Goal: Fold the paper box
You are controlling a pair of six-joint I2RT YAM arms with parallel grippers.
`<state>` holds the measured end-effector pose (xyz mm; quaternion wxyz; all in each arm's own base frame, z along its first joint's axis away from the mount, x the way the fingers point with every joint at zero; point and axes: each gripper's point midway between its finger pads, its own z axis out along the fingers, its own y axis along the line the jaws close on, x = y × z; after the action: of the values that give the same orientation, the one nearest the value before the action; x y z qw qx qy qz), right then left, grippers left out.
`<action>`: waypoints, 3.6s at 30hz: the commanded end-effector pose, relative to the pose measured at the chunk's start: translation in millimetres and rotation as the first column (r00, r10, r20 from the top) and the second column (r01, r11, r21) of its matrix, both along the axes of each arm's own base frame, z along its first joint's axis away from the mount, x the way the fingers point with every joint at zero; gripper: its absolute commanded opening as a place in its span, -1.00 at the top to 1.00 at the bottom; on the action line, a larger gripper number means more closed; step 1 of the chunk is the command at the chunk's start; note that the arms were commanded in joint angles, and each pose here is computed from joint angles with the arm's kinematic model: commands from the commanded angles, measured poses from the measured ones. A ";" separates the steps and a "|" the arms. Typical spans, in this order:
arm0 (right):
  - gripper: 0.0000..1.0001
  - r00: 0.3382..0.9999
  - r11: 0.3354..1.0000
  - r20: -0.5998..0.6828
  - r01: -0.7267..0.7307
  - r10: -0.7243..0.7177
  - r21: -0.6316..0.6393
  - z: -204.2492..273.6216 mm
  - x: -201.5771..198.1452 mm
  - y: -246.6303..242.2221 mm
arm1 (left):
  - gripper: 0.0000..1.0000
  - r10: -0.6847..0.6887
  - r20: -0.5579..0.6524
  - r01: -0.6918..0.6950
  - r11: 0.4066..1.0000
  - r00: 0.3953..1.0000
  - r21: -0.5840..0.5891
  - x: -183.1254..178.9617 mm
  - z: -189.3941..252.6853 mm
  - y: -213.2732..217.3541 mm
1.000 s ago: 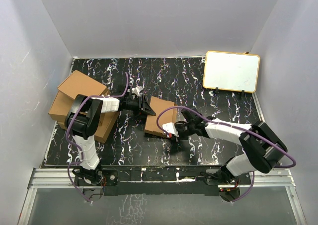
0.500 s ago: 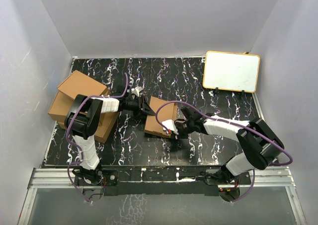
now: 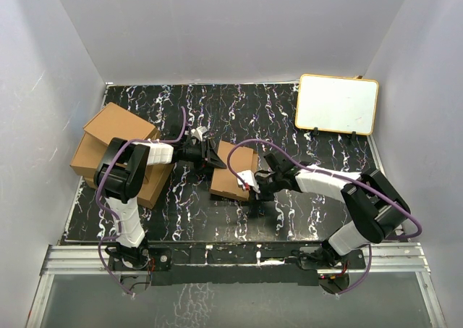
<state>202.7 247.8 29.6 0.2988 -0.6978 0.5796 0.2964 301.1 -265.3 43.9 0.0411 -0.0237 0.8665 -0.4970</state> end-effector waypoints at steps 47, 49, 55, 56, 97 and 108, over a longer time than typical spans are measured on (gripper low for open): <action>0.84 0.964 0.985 -0.214 0.145 -0.161 -0.089 -17.6 13.2 -16.8 | 1.00 0.061 -0.084 -0.050 0.991 0.995 0.126 -13.1 -34.4 18.0; 0.84 0.960 0.984 -0.225 0.150 -0.167 -0.091 -18.4 13.0 -16.7 | 1.00 0.061 -0.084 -0.051 0.991 0.995 0.124 -12.6 -34.1 17.7; 0.84 0.948 0.979 -0.252 0.176 -0.197 -0.102 -20.1 16.0 -18.4 | 1.00 0.063 -0.085 -0.052 0.991 0.994 0.121 -13.0 -33.8 17.8; 0.84 0.945 0.978 -0.258 0.180 -0.201 -0.103 -20.3 16.4 -18.8 | 1.00 0.063 -0.084 -0.053 0.991 0.994 0.121 -12.9 -33.9 17.7; 0.84 0.960 0.985 -0.222 0.175 -0.172 -0.009 10.5 25.0 -1.5 | 1.00 0.098 -0.046 -0.089 0.983 0.994 0.163 -3.8 -20.9 18.9; 0.84 0.971 0.989 -0.198 0.143 -0.133 0.038 24.4 22.0 3.9 | 1.00 0.106 -0.004 -0.103 0.971 0.994 0.217 -0.1 -12.2 21.3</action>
<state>209.8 242.8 30.3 0.2338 -0.6005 0.6690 0.3704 302.1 -263.2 49.8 0.0519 -0.0444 0.8782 -0.4734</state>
